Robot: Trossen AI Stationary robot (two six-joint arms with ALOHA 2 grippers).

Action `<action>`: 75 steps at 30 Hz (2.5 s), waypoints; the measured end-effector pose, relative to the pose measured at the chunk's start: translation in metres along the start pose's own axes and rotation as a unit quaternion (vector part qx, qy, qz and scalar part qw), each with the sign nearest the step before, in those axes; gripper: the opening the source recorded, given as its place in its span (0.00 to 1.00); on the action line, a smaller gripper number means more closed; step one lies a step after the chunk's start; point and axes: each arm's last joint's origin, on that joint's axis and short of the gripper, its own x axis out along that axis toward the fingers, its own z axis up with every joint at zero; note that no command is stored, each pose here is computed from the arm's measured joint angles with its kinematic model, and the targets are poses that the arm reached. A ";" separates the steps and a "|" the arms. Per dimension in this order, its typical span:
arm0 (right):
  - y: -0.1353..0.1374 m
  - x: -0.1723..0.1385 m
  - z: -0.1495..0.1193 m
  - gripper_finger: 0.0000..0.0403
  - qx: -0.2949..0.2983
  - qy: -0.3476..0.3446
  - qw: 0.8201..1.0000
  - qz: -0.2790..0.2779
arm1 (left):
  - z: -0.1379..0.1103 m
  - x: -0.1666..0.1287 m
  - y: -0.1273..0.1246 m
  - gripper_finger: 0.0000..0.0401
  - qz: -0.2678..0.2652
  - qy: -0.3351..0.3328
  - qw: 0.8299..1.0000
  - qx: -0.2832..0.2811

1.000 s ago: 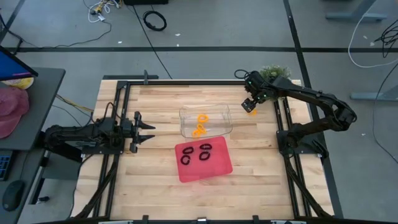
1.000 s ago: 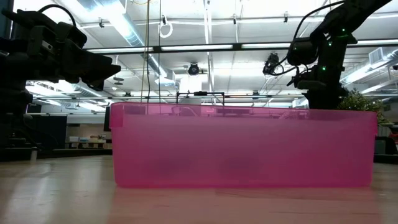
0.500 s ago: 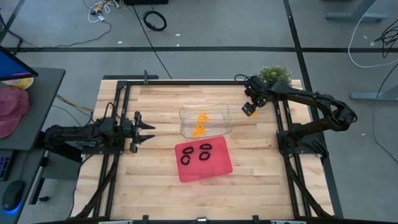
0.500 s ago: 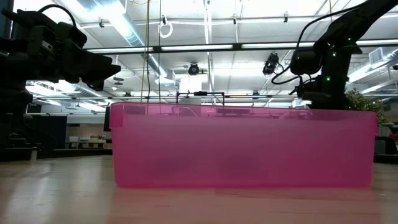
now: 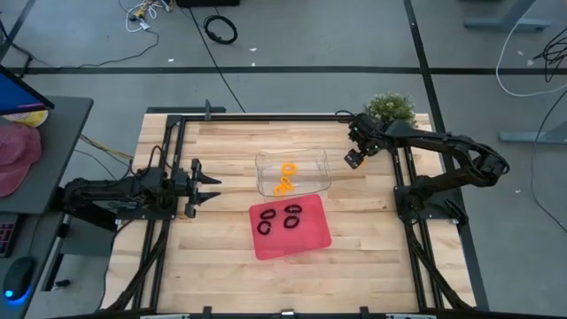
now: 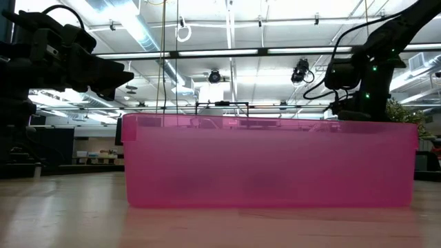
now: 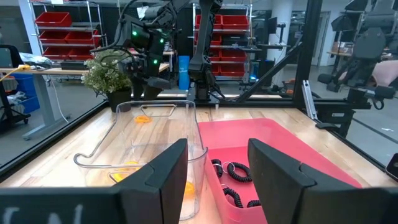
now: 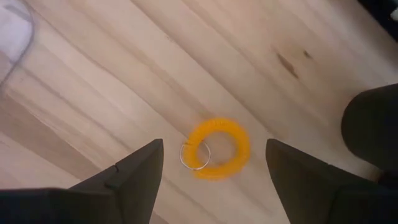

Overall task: Sort spring keychains
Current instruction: Put the yellow spring keychain into the transparent bin

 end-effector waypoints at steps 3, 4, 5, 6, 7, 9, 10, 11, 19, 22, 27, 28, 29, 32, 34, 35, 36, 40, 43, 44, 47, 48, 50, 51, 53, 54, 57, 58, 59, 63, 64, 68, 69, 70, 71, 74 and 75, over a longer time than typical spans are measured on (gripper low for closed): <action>0.000 0.004 -0.004 0.71 -0.001 0.003 1.000 0.000 | 0.000 0.000 0.000 0.43 0.000 0.000 1.000 0.000; 0.000 0.006 -0.006 0.71 -0.001 0.004 1.000 0.000 | 0.000 0.000 0.000 0.43 0.000 0.000 1.000 0.000; 0.000 0.007 -0.007 0.71 -0.002 0.005 1.000 0.000 | 0.000 0.000 0.000 0.43 0.000 0.000 1.000 0.000; 0.000 0.009 -0.008 0.71 -0.002 0.005 1.000 -0.001 | 0.000 0.000 0.000 0.43 0.000 0.000 1.000 0.000; 0.000 0.010 -0.009 0.71 -0.002 0.005 1.000 0.000 | 0.000 0.000 0.000 0.43 0.000 0.000 1.000 0.000; 0.000 0.012 -0.011 0.71 -0.002 0.009 1.000 -0.001 | 0.000 0.000 0.000 0.43 0.000 0.000 1.000 0.000; 0.000 0.012 -0.012 0.71 -0.002 0.010 1.000 -0.001 | 0.000 0.000 0.000 0.43 0.000 0.000 1.000 0.000; 0.000 0.012 -0.012 0.71 -0.002 0.010 1.000 -0.001 | 0.000 0.000 0.000 0.43 0.000 0.000 1.000 0.000; 0.000 0.012 -0.010 0.71 -0.002 0.000 1.000 0.000 | 0.000 0.000 0.000 0.43 0.000 0.000 1.000 0.000; 0.000 0.012 -0.010 0.71 -0.002 -0.001 1.000 0.001 | 0.000 0.000 0.000 0.43 0.000 0.000 1.000 0.000; 0.000 0.012 -0.010 0.71 -0.002 -0.003 1.000 0.001 | 0.000 0.000 0.000 0.43 0.000 0.000 1.000 0.000; 0.000 0.012 -0.009 0.71 -0.003 -0.006 1.000 0.001 | 0.000 0.000 0.000 0.43 0.000 0.000 1.000 0.000; 0.001 0.012 -0.008 0.71 -0.003 -0.011 1.000 0.002 | 0.000 0.000 0.000 0.43 0.000 0.000 1.000 0.000; 0.001 0.012 -0.006 0.71 -0.001 -0.023 1.000 0.003 | 0.000 0.000 0.000 0.43 0.000 0.000 1.000 0.000; 0.001 0.012 -0.005 0.71 0.000 -0.029 1.000 0.008 | 0.000 0.000 0.000 0.43 0.000 0.000 1.000 0.000; 0.001 0.012 -0.005 0.71 0.000 -0.030 0.999 0.013 | 0.000 0.000 0.000 0.43 0.000 0.000 1.000 0.000; 0.001 0.012 -0.005 0.71 0.001 -0.029 0.999 0.013 | 0.000 0.000 0.000 0.43 0.000 0.000 1.000 0.000; 0.001 0.012 -0.005 0.71 0.003 -0.029 0.999 0.013 | 0.000 0.000 0.000 0.43 0.000 0.000 1.000 0.000; 0.001 0.012 -0.005 0.71 0.011 -0.028 0.999 0.014 | 0.000 0.000 0.000 0.43 0.000 0.000 1.000 0.000; 0.001 0.013 -0.005 0.71 0.013 -0.026 0.999 0.013 | 0.000 0.000 0.000 0.43 0.000 0.000 1.000 0.000; 0.002 0.016 -0.005 0.71 0.014 -0.015 1.000 0.012 | 0.000 0.000 0.000 0.43 0.000 0.000 1.000 0.000; 0.002 0.018 -0.006 0.71 0.014 -0.011 1.000 0.012 | 0.000 0.000 0.000 0.43 0.000 0.000 1.000 0.000; 0.002 0.021 -0.005 0.71 0.013 -0.004 1.000 0.011 | 0.000 0.000 0.000 0.43 0.000 0.000 1.000 0.000; 0.002 0.023 -0.005 0.71 0.013 -0.001 1.000 0.010 | 0.000 0.000 0.000 0.43 0.000 0.000 1.000 0.000; 0.002 0.026 -0.004 0.71 0.017 -0.001 1.000 0.009 | 0.000 0.000 0.000 0.43 0.000 0.000 1.000 0.000; 0.002 0.028 -0.003 0.71 0.020 -0.003 1.000 0.009 | 0.000 0.000 0.000 0.43 0.000 0.000 1.000 0.000; 0.000 0.032 -0.002 0.71 0.025 0.003 1.000 0.008 | 0.000 0.000 0.000 0.43 0.000 0.000 1.000 0.000; -0.001 0.033 -0.002 0.71 0.027 0.007 1.000 0.008 | 0.000 0.000 0.000 0.43 0.000 0.000 1.000 0.000; -0.002 0.035 -0.003 0.71 0.032 0.012 0.999 0.007 | 0.000 0.000 0.000 0.43 0.000 0.000 1.000 0.000; -0.007 0.041 -0.006 0.71 0.045 0.039 0.998 0.001 | 0.000 0.000 0.000 0.43 0.000 0.000 1.000 0.000; -0.007 0.043 -0.006 0.71 0.046 0.044 0.998 0.000 | 0.000 0.000 0.000 0.43 0.000 0.000 1.000 0.000; -0.008 0.049 -0.006 0.71 0.045 0.052 0.998 -0.002 | 0.000 0.000 0.000 0.43 0.000 0.000 1.000 0.000; -0.008 0.050 -0.005 0.71 0.044 0.051 0.998 -0.002 | 0.000 0.000 0.000 0.43 0.000 0.000 1.000 0.000; -0.008 0.050 -0.005 0.71 0.044 0.048 0.998 -0.001 | 0.000 0.000 0.000 0.43 0.000 0.000 1.000 0.000; -0.008 0.050 -0.004 0.71 0.044 0.043 0.998 -0.001 | 0.000 0.000 0.000 0.43 0.000 0.000 1.000 0.000; -0.008 0.050 -0.002 0.71 0.045 0.034 0.998 0.000 | 0.000 0.000 0.000 0.43 0.000 0.000 1.000 0.000; -0.008 0.050 -0.002 0.71 0.045 0.034 0.998 0.000 | 0.000 0.000 0.000 0.43 0.000 0.000 1.000 0.000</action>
